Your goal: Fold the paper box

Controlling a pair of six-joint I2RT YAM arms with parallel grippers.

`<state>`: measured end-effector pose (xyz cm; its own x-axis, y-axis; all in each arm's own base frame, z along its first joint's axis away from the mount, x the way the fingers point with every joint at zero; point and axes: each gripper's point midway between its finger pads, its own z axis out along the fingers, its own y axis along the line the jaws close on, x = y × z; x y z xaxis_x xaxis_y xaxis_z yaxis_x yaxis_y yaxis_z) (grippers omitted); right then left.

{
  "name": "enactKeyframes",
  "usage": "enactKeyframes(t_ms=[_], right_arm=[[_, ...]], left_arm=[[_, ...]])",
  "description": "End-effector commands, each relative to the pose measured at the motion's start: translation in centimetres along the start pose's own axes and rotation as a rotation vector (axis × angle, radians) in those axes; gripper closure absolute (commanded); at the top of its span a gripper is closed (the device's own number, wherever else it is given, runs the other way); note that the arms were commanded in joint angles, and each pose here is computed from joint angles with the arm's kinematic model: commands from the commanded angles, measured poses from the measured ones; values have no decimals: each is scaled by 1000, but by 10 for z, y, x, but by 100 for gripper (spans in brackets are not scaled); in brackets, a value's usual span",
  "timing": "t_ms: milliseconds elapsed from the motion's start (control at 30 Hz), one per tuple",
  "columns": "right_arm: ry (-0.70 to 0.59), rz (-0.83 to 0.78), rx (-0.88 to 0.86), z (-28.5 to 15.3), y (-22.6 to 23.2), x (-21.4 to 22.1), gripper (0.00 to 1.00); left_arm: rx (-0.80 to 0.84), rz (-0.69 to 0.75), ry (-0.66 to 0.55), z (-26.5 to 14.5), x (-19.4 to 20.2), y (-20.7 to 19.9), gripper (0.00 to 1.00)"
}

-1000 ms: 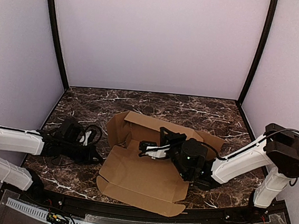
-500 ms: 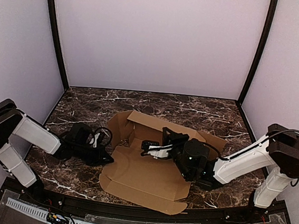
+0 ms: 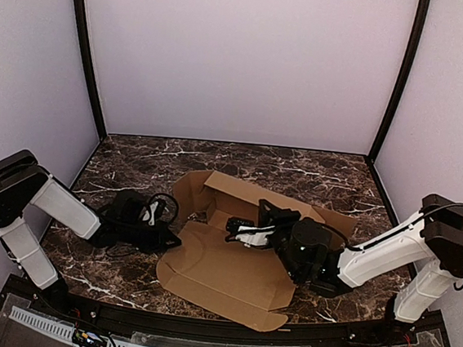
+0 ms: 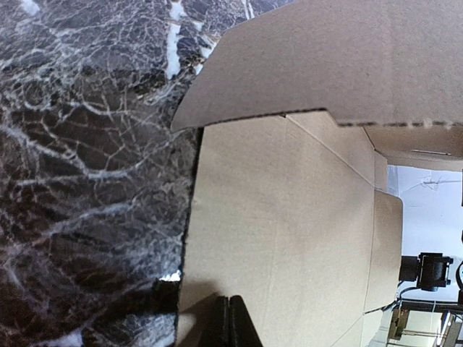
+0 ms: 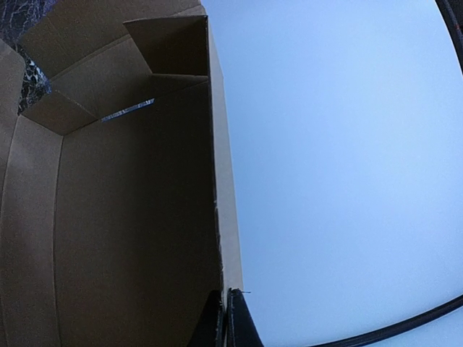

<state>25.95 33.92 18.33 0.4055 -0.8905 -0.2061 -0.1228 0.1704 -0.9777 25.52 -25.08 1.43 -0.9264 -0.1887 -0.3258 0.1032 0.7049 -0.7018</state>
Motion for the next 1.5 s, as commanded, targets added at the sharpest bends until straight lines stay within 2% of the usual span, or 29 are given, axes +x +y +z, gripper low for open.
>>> enactKeyframes(t_ms=[0, 467, 633, 667, 700, 733, 767, 900, 1200, 1300, 1467], right_arm=[[38, -26, -100, -12, 39, 17, 100], [23, 55, -65, -16, 4, 12, 100], [20, 60, -82, -24, 0, 14, 100], [19, 56, -87, -25, 0, 14, 100], [20, 53, -88, -26, -1, 13, 100], [20, 48, -87, -27, -2, 13, 100], [18, 47, -84, -28, -5, 12, 100], [7, 70, -80, -33, -19, 7, 100], [-84, 163, -105, -56, -64, -18, 100], [-137, 232, -117, -67, -86, -26, 100], [-190, 288, -123, -81, -119, -32, 100]], left_arm=[[-205, -67, 80, 2, 31, 56, 99], [-212, -47, 74, -2, 25, 51, 99], [-183, 18, 10, -11, 1, 27, 99], [-209, 39, 21, -16, 1, 28, 99], [-203, 69, -30, -23, -16, 15, 99], [-238, 91, -14, -28, -14, 18, 99], [-236, 119, -68, -38, -30, 4, 99], [-302, 200, -144, -77, -49, -10, 97], [-311, 319, -287, -147, -65, -40, 89], [-301, 362, -324, -161, -70, -49, 84], [-297, 422, -393, -183, -82, -66, 82]])
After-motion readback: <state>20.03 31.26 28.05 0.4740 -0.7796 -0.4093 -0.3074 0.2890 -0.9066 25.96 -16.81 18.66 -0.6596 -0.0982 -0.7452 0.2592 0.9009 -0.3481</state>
